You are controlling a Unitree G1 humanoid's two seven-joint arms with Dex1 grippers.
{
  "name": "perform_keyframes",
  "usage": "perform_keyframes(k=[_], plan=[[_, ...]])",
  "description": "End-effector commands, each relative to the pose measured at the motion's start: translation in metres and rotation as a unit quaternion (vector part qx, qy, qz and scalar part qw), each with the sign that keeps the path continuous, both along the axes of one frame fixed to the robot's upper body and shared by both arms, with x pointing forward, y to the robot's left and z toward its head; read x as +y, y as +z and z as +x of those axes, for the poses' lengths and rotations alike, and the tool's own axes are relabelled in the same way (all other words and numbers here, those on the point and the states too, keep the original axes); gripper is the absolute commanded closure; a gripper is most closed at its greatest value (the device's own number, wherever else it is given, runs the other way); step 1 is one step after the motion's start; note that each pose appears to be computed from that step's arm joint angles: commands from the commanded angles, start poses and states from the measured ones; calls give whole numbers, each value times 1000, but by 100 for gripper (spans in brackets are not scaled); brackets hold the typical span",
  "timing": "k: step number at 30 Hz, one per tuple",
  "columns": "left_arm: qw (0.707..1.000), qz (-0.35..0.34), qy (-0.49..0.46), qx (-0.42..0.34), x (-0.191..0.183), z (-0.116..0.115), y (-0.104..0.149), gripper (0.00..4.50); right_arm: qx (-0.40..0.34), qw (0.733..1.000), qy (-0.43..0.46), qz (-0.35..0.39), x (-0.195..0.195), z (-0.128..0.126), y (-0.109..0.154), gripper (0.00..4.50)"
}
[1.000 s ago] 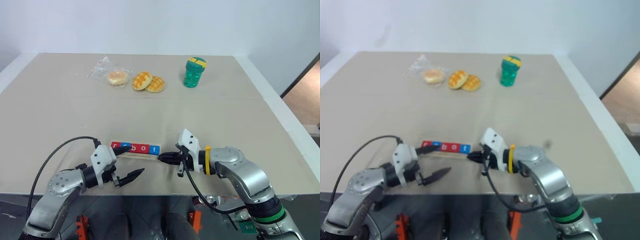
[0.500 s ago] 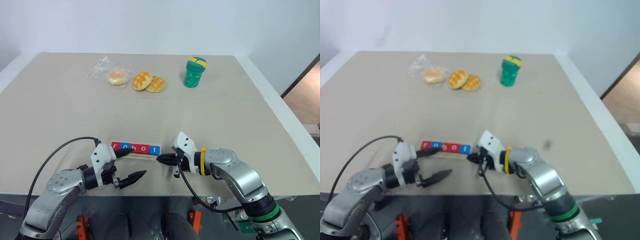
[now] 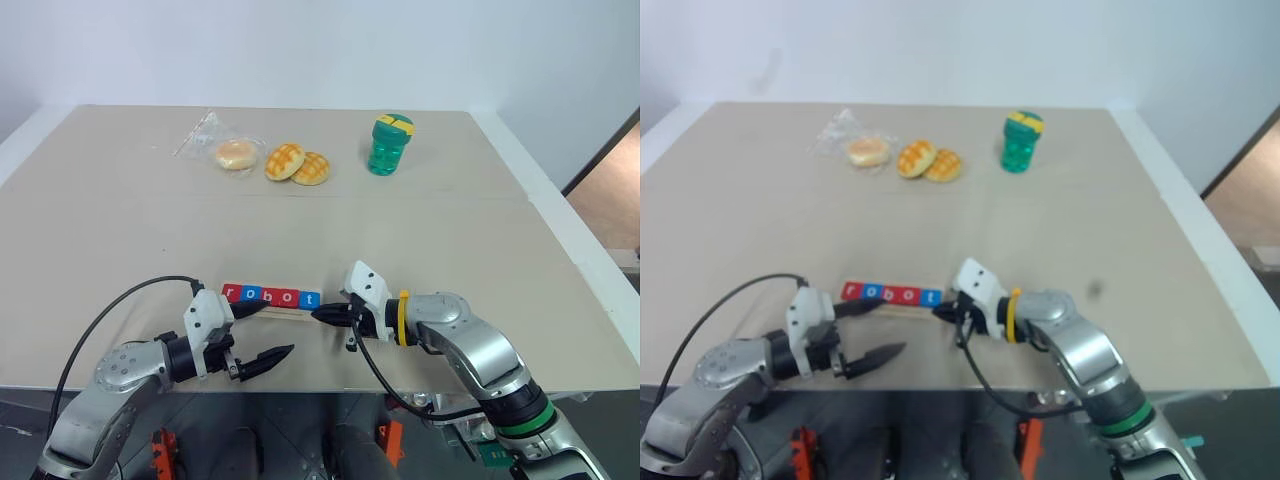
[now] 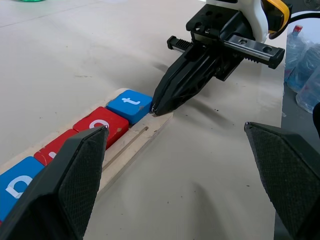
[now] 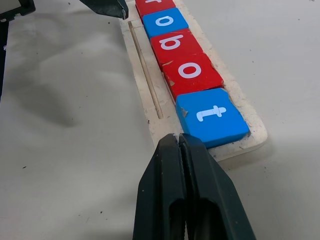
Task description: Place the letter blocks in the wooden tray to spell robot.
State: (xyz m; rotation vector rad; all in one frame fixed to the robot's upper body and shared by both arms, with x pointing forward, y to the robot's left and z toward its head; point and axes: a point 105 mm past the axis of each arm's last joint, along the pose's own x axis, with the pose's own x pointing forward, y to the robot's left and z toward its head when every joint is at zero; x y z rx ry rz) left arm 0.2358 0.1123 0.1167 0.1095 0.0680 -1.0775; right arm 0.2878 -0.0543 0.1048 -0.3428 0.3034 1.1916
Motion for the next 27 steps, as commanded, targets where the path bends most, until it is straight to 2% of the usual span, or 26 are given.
perform_keyframes(k=[1, 27], plan=[[1000, 3, -13, -20, -3, -4, 8, 0, -16, 1000, 11, 1, 3, 2, 7, 446], [1000, 7, -11, -17, -6, -6, 1, 0, -36, 998, 53, -14, 18, 3, 9, 446]])
